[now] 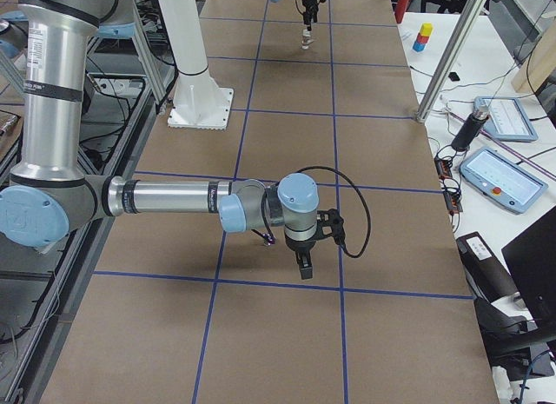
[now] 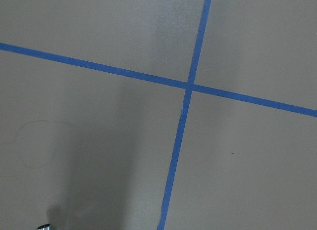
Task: Assemble PPR valve and pipe with both arms
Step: 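Lower the left gripper onto the white PPR fitting and grasp it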
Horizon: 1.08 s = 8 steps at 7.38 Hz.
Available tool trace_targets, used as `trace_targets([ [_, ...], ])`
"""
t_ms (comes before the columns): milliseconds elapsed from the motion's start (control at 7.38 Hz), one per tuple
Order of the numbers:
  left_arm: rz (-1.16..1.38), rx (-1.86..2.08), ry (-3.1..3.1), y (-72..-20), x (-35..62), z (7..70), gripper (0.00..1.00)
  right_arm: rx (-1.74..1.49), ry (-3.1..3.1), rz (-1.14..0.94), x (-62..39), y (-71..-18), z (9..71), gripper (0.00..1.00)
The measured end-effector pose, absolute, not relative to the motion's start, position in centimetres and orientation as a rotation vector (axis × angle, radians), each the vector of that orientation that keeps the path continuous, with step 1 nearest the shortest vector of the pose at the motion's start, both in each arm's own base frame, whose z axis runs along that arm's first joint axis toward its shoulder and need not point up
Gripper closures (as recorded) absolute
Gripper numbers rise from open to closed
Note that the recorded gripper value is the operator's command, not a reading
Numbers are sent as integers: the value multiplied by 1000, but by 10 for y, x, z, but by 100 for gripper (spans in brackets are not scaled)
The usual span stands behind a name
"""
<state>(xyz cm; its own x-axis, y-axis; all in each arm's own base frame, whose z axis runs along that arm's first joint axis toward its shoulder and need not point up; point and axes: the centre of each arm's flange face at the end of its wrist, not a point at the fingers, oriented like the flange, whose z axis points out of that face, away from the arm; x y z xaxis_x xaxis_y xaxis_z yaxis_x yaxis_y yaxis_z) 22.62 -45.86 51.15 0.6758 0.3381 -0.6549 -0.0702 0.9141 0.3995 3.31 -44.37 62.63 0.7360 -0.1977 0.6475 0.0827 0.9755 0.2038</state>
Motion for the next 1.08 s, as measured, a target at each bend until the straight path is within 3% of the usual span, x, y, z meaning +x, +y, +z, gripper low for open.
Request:
trace_targets([
  [406,247,339,782,-450,248,519,3,166,-728,-155,33,-444,626,0],
  [677,252,323,775,-448,250,528,13,166,-728,-155,33,-444,626,0],
  [812,253,317,772,-448,251,531,33,166,-728,-155,33,-444,626,0],
  [948,254,313,771,-447,252,533,73,166,-728,-155,33,-444,626,0],
  [1083,255,310,770,-446,253,534,100,166,-728,-155,33,-444,626,0],
])
